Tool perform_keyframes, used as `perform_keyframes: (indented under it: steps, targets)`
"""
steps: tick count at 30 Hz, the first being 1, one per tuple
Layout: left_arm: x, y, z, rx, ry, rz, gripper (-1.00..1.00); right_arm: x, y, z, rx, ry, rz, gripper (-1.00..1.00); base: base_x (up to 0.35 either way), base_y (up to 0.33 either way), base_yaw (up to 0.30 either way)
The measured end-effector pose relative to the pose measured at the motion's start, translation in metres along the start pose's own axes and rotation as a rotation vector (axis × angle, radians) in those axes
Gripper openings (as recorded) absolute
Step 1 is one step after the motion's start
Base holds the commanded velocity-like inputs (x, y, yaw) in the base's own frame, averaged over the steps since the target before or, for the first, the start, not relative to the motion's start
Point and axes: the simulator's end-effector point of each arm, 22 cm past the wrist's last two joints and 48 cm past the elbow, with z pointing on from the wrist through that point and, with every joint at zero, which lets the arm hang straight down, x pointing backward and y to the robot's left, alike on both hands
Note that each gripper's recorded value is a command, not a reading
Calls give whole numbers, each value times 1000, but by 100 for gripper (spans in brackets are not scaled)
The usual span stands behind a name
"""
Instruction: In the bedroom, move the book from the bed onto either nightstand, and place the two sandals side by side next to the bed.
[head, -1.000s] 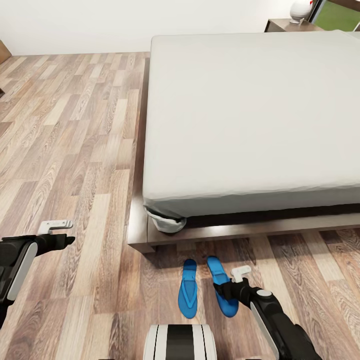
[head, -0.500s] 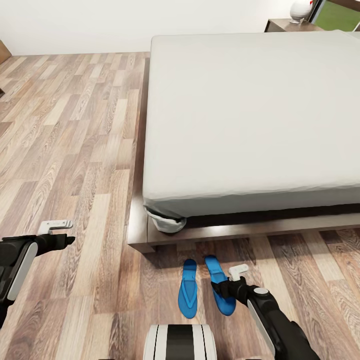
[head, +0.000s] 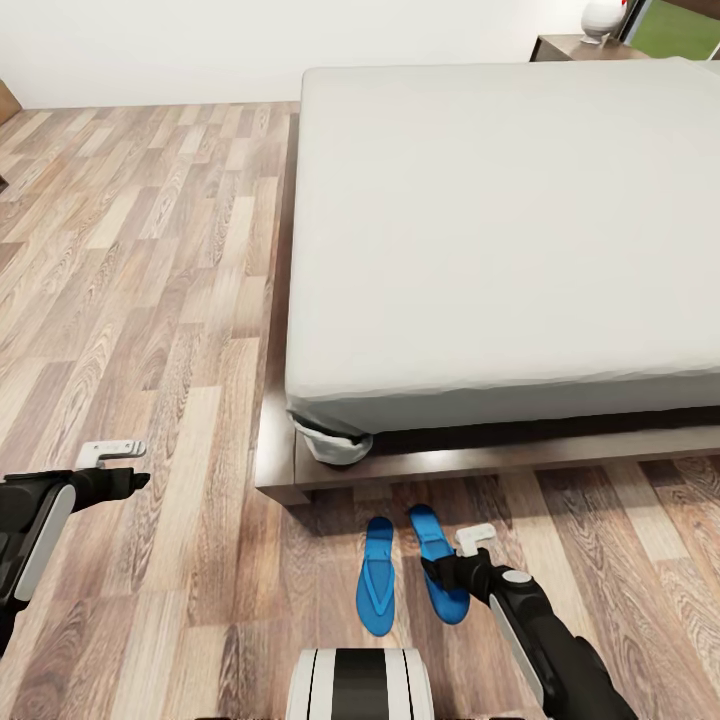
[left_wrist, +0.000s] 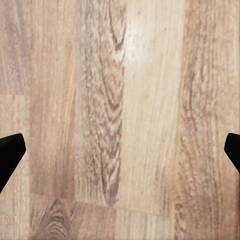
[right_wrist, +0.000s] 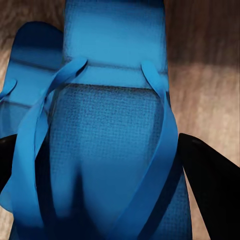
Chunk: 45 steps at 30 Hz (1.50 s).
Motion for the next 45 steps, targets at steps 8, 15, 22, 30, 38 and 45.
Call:
perform_keyframes:
  steps: [8, 15, 22, 30, 38, 45]
  targets:
    - [6, -2, 7, -3, 16, 5, 100, 7, 0, 5, -2, 15, 4, -100, 0, 0, 0]
    - [11, -3, 13, -3, 28, 8, 100, 9, -1, 9, -2, 21, 5, -100, 0, 0, 0]
    - [13, -3, 15, -4, 32, 11, 100, 6, -1, 11, -3, 18, 5, -100, 0, 0, 0]
    - [13, -3, 15, -7, 32, 11, 100, -1, -3, 18, -2, 23, 7, -100, 0, 0, 0]
    - [19, -3, 22, -12, 48, 16, 100, 7, -4, 25, -3, 45, 12, -100, 0, 0, 0]
    - [21, -4, 23, -12, 52, 18, 100, 9, -5, 27, -2, 50, 13, -100, 0, 0, 0]
